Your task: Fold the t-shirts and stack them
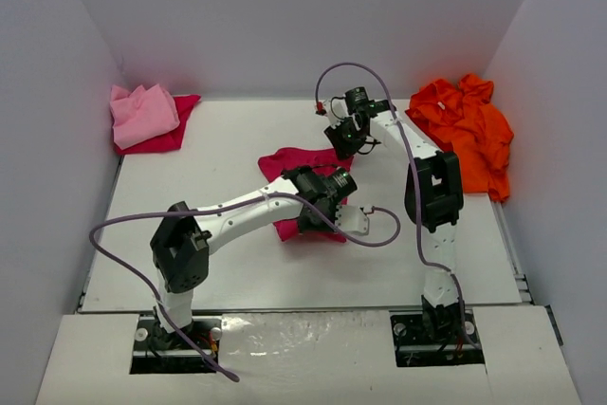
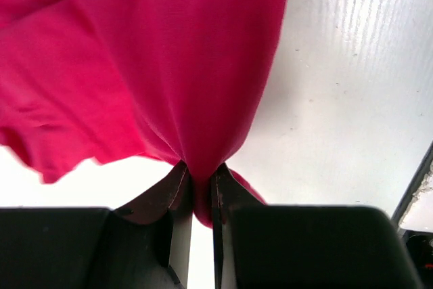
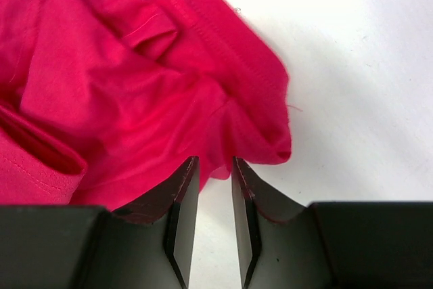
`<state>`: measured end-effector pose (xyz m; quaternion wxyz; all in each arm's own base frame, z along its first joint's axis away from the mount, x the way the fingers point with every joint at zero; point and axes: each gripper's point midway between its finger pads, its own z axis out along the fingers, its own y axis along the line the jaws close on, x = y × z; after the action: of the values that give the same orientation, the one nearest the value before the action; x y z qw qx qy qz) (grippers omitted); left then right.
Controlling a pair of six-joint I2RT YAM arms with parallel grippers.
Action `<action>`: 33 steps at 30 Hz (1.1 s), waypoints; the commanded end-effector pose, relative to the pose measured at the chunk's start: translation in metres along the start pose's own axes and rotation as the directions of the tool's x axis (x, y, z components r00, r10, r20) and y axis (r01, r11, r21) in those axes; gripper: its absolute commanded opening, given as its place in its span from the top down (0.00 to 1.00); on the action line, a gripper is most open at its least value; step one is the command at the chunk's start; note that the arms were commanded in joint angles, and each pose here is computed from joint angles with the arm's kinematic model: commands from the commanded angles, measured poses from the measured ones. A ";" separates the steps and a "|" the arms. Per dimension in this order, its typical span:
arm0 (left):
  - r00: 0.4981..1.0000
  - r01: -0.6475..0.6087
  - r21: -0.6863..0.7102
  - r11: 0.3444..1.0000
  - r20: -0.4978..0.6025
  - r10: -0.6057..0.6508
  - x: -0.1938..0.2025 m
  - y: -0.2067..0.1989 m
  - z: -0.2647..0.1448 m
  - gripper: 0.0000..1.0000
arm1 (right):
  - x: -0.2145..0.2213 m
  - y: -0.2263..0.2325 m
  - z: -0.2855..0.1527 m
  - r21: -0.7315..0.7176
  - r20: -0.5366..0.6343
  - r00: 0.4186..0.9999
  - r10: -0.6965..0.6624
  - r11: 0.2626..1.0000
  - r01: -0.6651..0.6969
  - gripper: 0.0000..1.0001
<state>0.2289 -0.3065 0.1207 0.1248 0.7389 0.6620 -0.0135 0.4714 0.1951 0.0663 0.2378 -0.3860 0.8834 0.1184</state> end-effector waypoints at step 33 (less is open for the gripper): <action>0.987 -0.001 -0.138 0.990 0.158 0.023 0.014 0.203 -0.020 1.00 | -0.013 -0.007 -0.185 0.323 0.282 0.947 -0.156 0.945 0.059 0.83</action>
<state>0.4035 -0.3169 0.1344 0.1740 0.7411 0.6478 -0.0295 0.4126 0.1221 0.2258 0.4120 -0.3633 0.8352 0.0274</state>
